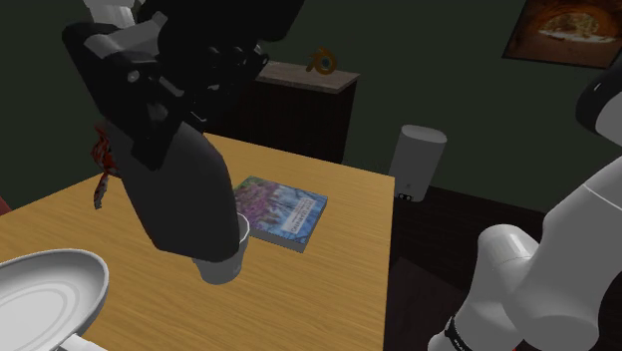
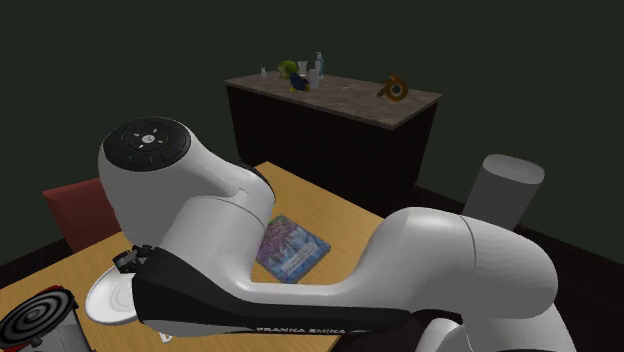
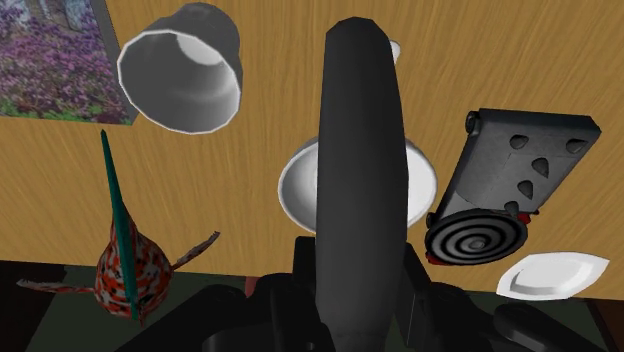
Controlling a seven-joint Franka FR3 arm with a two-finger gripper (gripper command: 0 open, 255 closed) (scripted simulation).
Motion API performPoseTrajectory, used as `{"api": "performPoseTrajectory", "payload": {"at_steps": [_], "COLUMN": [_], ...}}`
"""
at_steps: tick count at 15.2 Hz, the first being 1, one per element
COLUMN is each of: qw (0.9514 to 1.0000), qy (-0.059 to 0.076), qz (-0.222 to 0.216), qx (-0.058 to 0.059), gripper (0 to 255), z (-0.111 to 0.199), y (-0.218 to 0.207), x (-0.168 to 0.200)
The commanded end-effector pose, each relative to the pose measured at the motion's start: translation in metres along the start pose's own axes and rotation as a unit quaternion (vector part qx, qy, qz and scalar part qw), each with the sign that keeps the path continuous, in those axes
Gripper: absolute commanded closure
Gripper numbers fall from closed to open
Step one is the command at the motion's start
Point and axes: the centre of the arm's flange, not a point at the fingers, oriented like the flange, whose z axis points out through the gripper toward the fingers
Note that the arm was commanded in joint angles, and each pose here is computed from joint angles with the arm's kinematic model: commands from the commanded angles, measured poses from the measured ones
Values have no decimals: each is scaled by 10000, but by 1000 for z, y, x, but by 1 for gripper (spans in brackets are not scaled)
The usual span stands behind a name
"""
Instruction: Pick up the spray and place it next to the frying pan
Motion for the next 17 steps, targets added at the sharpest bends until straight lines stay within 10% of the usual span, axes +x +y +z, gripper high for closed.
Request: {"api": "performPoseTrajectory", "payload": {"at_steps": [1, 17], "qw": [10000, 10000], "qy": [2, 2], "qz": [1, 1], "qx": [1, 1], "gripper": [255, 255], "z": [10, 83], "y": [0, 0], "x": [-5, -49]}}
